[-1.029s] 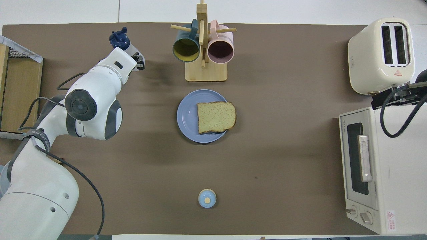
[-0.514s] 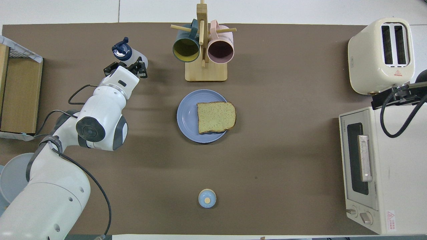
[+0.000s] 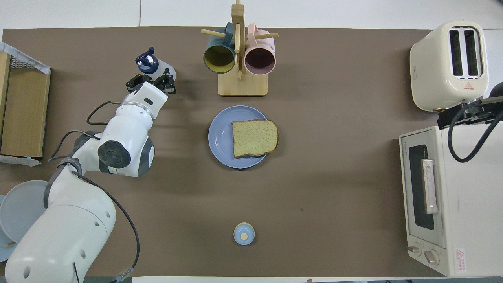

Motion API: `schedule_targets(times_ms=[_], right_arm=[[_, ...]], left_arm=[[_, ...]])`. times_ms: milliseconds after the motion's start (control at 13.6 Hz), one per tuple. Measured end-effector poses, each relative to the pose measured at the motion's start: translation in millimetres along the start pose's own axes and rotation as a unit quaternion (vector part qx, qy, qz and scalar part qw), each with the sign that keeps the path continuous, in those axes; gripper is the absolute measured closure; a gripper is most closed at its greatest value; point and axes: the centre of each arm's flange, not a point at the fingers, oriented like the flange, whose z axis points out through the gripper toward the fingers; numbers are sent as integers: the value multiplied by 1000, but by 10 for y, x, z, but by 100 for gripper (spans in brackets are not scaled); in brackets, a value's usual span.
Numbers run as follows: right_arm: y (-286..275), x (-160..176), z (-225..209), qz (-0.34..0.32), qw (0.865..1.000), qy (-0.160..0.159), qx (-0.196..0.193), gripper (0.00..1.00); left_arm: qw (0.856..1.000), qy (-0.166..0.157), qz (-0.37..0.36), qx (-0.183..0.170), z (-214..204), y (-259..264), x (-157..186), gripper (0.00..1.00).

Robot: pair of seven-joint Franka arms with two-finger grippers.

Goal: Put bread on plate and add seasoning
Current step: 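Set the bottle down upright with the left gripper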

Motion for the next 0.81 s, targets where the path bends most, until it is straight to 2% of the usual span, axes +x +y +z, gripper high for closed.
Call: schedule_targets(times_ms=[294,514,808], right_arm=[[0,0,0,0,1000,0,0,0],[0,0,0,0,1000,0,0,0],[0,0,0,0,1000,0,0,0]], left_arm=[[1000,3,24,5,11,-60,55,55],[999,-19,32,11,67,-80,127,55],[999,-31,35,13,90,-82,120,55]])
